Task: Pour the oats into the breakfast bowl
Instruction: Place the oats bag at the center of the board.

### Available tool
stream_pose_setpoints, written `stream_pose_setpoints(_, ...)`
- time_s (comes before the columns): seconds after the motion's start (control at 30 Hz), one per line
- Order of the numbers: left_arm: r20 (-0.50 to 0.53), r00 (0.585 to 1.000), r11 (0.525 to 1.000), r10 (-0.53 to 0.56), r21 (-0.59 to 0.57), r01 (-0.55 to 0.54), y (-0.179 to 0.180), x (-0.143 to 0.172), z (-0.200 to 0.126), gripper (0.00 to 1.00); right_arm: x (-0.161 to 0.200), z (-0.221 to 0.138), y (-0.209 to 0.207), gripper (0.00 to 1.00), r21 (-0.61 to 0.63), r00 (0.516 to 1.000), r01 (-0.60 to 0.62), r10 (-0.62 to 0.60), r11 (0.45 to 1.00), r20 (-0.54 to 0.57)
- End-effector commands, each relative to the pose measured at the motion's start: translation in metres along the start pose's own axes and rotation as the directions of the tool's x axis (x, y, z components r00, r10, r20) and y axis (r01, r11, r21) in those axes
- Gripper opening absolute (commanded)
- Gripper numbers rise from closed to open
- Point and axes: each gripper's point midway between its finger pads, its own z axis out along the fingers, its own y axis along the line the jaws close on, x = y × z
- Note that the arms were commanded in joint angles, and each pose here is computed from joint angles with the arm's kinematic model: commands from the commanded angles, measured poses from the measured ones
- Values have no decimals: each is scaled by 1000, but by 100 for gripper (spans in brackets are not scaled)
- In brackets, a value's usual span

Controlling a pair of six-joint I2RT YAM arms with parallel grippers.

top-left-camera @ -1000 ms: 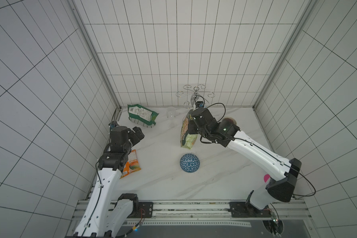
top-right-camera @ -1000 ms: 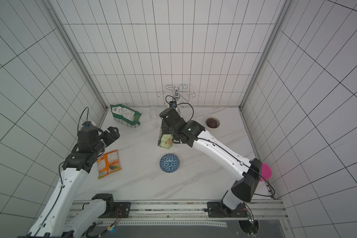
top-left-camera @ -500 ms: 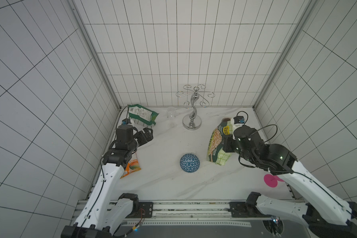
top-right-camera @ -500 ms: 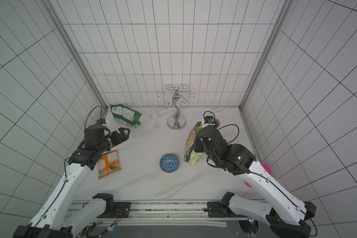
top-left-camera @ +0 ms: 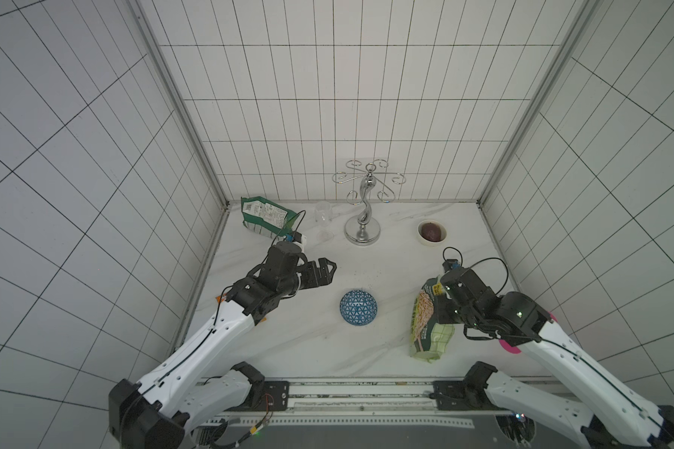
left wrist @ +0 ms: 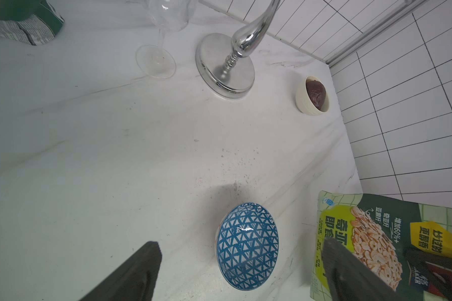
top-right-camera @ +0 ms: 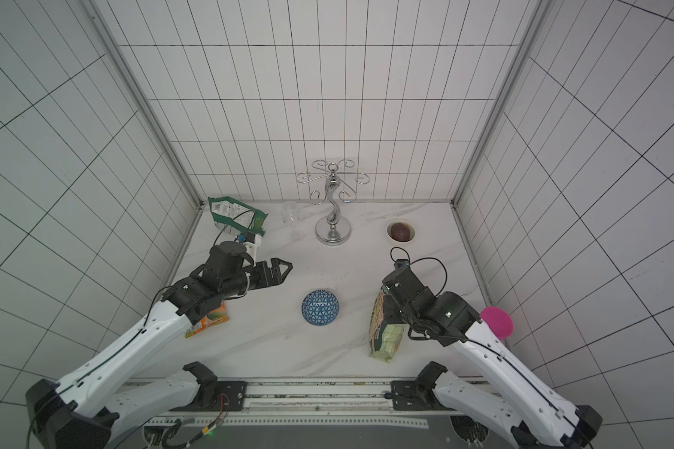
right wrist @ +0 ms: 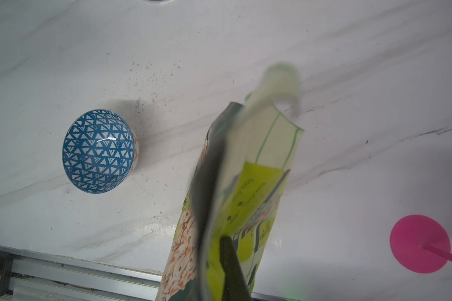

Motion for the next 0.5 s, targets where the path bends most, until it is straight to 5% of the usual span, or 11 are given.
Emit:
stream_pose_setpoints(0.0,39,999,999,-38,14,37,-15,0,3,98,-29,-8,11,0,-67,991,-55,62,996,116)
stream_pose_setpoints(0.47,139,984,994,-107,27,105,-19,16,-14,98,-54,25,29,0,-112,992,-90,99,990,79)
